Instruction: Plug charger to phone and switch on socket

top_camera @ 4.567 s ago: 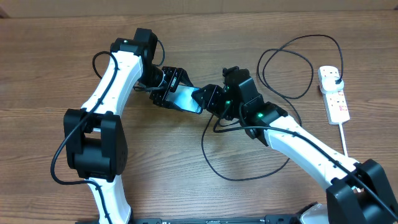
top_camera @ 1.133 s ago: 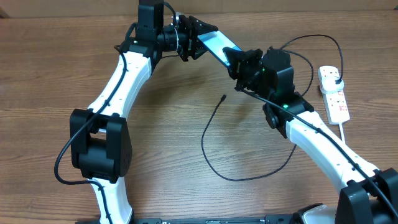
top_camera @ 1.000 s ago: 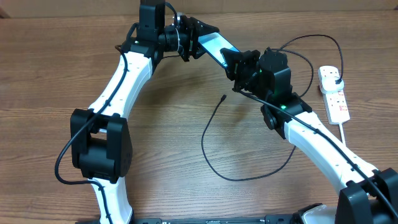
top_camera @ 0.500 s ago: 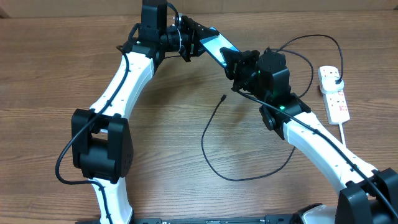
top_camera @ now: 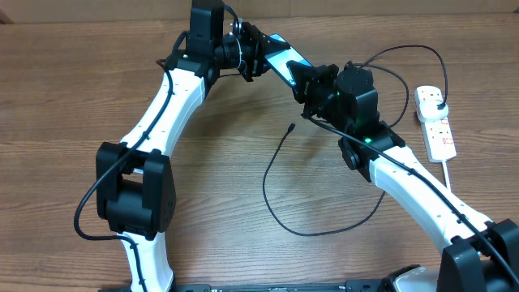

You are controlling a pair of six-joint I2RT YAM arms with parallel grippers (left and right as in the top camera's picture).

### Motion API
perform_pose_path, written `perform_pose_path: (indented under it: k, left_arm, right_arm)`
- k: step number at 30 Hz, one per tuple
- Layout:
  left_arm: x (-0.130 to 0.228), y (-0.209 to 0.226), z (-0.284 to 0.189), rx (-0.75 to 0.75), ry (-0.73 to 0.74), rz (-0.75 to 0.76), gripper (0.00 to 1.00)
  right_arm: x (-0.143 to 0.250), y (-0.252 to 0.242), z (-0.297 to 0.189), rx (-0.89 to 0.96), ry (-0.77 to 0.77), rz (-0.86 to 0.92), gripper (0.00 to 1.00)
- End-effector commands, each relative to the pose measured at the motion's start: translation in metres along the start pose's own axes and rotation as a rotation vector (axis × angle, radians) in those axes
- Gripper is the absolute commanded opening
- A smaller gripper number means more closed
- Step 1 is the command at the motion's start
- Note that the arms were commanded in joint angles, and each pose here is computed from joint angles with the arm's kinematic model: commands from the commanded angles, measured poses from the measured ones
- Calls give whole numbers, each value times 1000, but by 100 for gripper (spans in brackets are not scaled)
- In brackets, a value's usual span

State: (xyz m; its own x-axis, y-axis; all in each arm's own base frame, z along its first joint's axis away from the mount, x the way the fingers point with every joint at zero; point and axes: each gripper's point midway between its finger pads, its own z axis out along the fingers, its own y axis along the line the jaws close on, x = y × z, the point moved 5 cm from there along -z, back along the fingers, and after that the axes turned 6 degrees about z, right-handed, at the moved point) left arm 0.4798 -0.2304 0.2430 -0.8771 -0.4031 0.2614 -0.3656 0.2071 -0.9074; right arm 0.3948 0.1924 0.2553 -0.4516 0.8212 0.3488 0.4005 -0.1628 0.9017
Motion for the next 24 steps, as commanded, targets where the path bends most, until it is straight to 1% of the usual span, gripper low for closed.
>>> perform_pose_path:
  k: [1, 4, 6, 9, 12, 14, 17, 19, 22, 24]
  left_arm:
    - [4, -10, -1, 14, -6, 24, 16]
    - [4, -10, -1, 14, -6, 24, 11]
    - [4, -10, -1, 13, -9, 24, 4]
    - [3, -10, -1, 12, -18, 24, 4]
    - [2, -9, -1, 9, -21, 26, 4]
    - [1, -9, -1, 9, -26, 47, 4]
    - [-4, -9, -6, 9, -42, 105, 4]
    - [-9, -9, -11, 10, -54, 175, 4]
    - [-19, -4, -22, -5, -71, 291, 4]
    - [-28, 4, -34, -32, -79, 368, 4]
  right_arm:
    - [12, 21, -8, -64, 31, -26, 4]
    - [12, 21, -8, -64, 31, -26, 5]
    - [12, 21, -8, -64, 31, -26, 9]
    - [11, 21, -8, -63, 30, -26, 15]
    - [11, 20, -8, -56, 28, -25, 18]
    - [9, 18, -8, -46, 19, -26, 23]
    - [3, 10, -8, -3, -6, -20, 29]
    - [-6, 3, -9, 35, -31, -42, 33]
    - [-27, -4, -14, 91, -85, -127, 39]
    - [-49, -12, -20, 160, -126, -173, 40]
